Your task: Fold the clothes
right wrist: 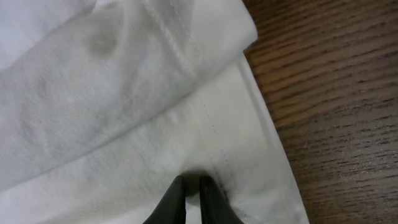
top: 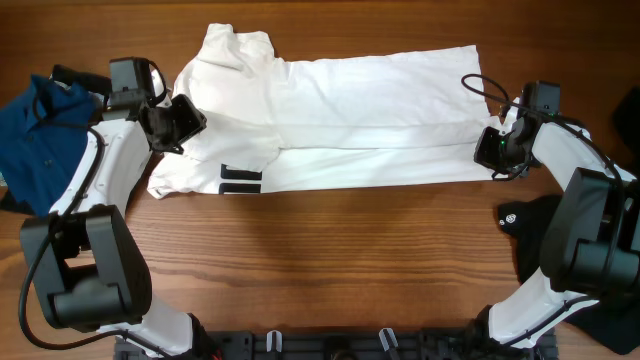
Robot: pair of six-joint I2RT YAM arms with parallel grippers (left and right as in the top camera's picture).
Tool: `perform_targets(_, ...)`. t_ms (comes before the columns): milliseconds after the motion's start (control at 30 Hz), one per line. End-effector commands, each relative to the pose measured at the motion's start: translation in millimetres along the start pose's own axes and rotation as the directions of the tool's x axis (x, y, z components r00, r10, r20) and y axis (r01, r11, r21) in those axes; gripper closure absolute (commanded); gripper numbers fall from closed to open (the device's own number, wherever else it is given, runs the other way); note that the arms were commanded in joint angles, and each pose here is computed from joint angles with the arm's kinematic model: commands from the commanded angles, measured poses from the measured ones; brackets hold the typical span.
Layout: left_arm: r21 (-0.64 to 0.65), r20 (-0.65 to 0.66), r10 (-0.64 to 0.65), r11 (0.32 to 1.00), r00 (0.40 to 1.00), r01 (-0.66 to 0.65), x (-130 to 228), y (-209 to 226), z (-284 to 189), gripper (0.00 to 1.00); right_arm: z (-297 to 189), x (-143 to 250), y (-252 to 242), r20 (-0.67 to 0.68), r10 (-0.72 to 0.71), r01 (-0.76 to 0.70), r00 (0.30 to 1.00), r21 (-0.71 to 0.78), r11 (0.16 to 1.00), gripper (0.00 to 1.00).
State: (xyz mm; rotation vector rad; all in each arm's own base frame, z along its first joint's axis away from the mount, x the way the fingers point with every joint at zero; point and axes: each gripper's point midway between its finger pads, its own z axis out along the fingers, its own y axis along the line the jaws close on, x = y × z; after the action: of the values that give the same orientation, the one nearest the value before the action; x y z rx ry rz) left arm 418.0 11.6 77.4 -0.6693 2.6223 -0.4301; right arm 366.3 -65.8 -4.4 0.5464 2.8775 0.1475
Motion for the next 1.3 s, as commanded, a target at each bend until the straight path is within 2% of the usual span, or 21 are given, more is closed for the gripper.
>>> perform_targets(0,0.000,-0.001,0.015,1.000,1.000,-0.015,1,-6,-5,0.50,31,32,-11,-0.114,0.009,-0.004,0.993,0.047,0.999,0.90)
perform_targets(133,-0.038,-0.117,0.020,0.999,0.993,-0.025,34,-6,-4,0.69,25,26,-4,-0.115,0.010,-0.008,0.993,0.015,1.000,0.90)
perform_targets(200,-0.060,-0.142,0.034,0.997,0.989,-0.043,47,-3,1,0.69,24,28,-5,-0.127,0.011,-0.009,0.992,0.019,1.000,0.90)
perform_targets(267,-0.134,-0.147,0.037,0.989,0.988,-0.057,56,13,11,0.68,24,29,-6,-0.130,0.011,-0.008,0.991,0.023,1.000,0.90)
perform_targets(367,-0.173,-0.177,0.023,0.983,0.984,-0.054,77,36,34,0.65,23,37,-8,-0.162,0.006,-0.001,0.987,0.031,1.000,0.89)
perform_targets(400,-0.188,-0.191,0.016,0.981,0.982,-0.053,84,43,40,0.65,22,42,-8,-0.183,-0.006,0.012,0.983,0.032,0.999,0.84)
perform_targets(467,-0.218,-0.220,0.005,0.974,0.976,-0.054,100,57,49,0.64,20,51,-13,-0.220,0.008,0.005,0.976,0.060,0.998,0.83)
perform_targets(600,-0.265,-0.304,-0.034,0.963,0.952,-0.051,129,74,47,0.63,12,74,-34,-0.293,0.096,-0.040,0.951,0.192,0.981,0.83)
perform_targets(767,-0.331,-0.411,-0.111,0.943,0.905,-0.035,156,91,29,0.68,3,87,-54,-0.319,0.209,-0.117,0.925,0.286,0.951,0.83)
perform_targets(967,-0.360,-0.425,-0.167,0.933,0.890,0.003,159,102,13,0.69,-1,83,-85,-0.285,0.316,-0.224,0.905,0.312,0.923,0.83)
perform_targets(1133,-0.369,-0.443,-0.177,0.929,0.879,0.001,165,99,-8,0.69,2,74,-80,-0.264,0.297,-0.226,0.918,0.267,0.937,0.83)
perform_targets(1267,-0.323,-0.375,-0.140,0.946,0.916,0.013,152,84,-31,0.68,-11,61,-67,-0.221,0.262,-0.223,0.940,0.187,0.957,0.83)
